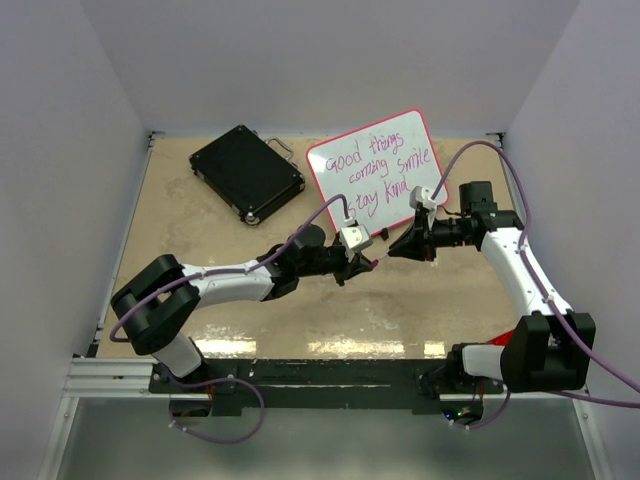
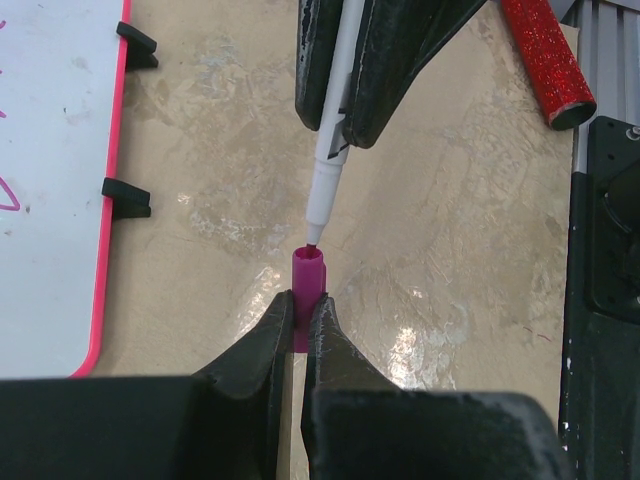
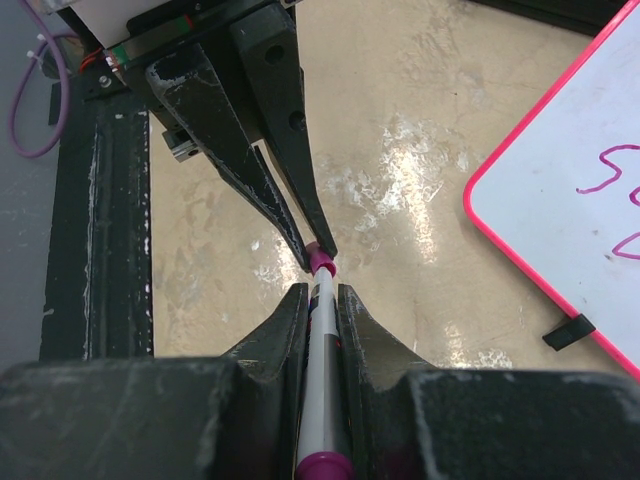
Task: Write a sentence on the whiteboard
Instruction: Insert the pen cap into the whiteboard marker.
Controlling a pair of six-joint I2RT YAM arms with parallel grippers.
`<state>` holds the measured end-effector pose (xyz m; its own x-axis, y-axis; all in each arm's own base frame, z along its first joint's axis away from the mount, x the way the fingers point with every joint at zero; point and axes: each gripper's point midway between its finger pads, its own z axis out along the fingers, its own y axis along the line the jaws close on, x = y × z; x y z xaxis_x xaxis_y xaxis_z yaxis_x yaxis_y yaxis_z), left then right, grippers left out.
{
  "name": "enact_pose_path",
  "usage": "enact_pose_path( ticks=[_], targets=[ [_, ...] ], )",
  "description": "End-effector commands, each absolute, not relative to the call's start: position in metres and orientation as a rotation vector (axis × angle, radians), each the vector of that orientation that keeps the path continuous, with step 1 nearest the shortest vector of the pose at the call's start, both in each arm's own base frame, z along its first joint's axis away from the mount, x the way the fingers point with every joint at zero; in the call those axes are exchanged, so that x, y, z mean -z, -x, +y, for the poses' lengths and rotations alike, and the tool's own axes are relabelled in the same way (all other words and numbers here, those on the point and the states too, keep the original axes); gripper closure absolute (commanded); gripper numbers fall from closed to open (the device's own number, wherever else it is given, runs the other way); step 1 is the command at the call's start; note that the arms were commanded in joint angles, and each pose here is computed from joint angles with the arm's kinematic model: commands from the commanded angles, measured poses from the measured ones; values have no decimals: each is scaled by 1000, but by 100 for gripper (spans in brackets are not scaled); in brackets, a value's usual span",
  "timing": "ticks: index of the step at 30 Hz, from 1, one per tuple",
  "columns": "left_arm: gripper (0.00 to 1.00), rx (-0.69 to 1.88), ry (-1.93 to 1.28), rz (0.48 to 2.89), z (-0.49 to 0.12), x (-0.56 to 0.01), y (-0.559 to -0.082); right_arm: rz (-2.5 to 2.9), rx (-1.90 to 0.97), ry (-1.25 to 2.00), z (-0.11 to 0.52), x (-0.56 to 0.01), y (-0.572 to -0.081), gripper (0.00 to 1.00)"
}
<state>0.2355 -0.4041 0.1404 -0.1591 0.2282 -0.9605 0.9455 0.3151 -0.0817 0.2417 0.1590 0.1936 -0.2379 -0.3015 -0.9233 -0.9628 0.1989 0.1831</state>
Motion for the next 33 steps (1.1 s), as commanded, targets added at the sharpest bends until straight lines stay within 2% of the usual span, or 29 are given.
enact_pose_path(
  ticks=[1, 19, 33],
  targets=[
    [100, 940, -1069, 1479, -415, -181, -242, 1678, -1064, 1209, 162, -195, -245, 100],
    [100, 951, -1072, 1447, -423, -197, -245, 1691, -1074, 1202, 163, -193, -247, 100],
    [100, 912, -1159, 1242, -436, -244, -247, 1716, -1145, 1229, 170, -183, -245, 100]
  ],
)
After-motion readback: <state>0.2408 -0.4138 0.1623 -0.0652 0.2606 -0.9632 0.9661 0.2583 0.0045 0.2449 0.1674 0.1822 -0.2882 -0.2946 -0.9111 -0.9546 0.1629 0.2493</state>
